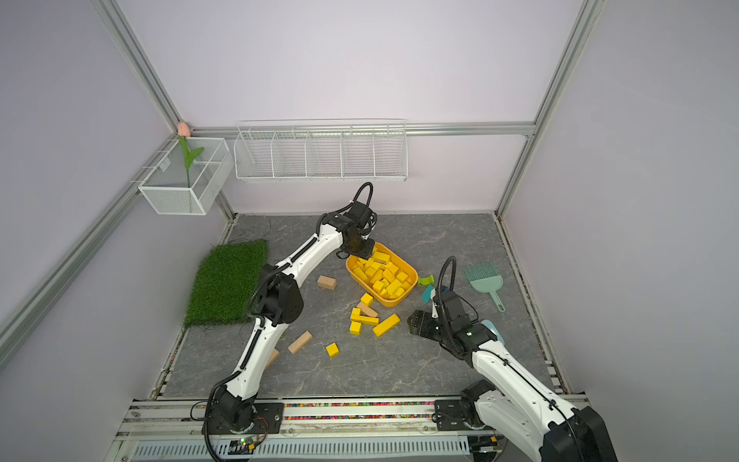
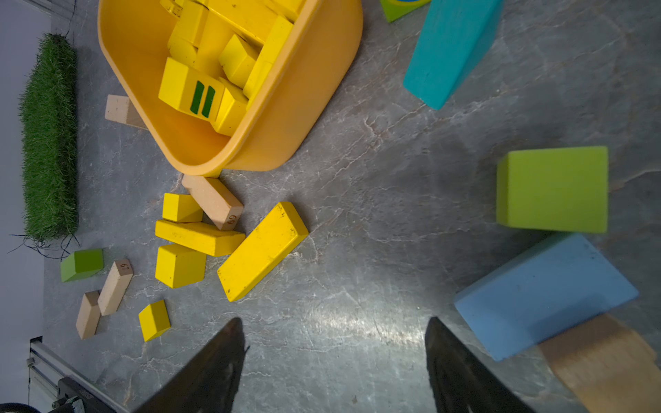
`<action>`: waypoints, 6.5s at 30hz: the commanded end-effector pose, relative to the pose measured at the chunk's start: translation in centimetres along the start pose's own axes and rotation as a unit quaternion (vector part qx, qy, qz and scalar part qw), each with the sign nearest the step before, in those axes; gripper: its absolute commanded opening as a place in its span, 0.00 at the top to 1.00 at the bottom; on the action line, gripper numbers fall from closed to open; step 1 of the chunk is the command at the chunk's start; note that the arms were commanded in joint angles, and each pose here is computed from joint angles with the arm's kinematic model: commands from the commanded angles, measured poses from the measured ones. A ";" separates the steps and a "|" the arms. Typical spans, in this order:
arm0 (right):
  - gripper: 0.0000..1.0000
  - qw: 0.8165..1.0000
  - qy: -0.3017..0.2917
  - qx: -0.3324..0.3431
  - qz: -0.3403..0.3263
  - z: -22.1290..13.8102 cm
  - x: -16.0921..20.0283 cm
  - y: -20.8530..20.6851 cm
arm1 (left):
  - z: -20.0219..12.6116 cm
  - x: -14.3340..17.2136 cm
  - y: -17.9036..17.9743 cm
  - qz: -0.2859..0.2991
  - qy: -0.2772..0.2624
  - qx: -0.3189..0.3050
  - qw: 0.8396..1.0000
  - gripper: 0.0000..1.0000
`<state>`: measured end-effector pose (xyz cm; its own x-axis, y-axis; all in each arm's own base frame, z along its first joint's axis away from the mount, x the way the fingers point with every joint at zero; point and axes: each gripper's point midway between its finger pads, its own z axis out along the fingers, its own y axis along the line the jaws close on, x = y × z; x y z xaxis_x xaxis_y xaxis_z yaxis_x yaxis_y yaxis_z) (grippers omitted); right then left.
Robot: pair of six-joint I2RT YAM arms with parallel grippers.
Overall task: Pick out the yellow building blocks
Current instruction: Place the building block in the storage box, then pick up the building block from the center of the board, then place the building block in the storage box.
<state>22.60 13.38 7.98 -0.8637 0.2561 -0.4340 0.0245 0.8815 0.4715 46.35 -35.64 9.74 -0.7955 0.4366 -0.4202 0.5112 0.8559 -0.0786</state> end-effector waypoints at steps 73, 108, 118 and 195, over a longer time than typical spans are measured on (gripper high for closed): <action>0.39 0.935 0.212 0.031 -0.283 8.4 6.3 13.3 | -19.2 18.6 4.6 -0.166 -0.345 0.069 0.921 0.00; 0.65 0.918 0.236 0.096 -0.304 9.2 7.7 12.2 | -19.1 18.6 4.9 -0.171 -0.344 0.070 0.920 0.00; 0.65 0.922 0.227 0.098 -0.297 8.3 7.7 11.8 | -19.0 18.6 4.9 -0.172 -0.341 0.070 0.921 0.00; 0.93 0.931 0.130 0.094 -0.327 7.5 -13.4 10.3 | -18.1 18.2 4.9 -0.172 -0.329 0.074 0.926 0.00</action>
<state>37.86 22.10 13.01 -0.8416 -0.3746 -0.3890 -0.4267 0.9028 0.0537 27.79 -18.14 16.24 -0.6019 -0.1253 -0.7886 0.3308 0.8598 -0.3891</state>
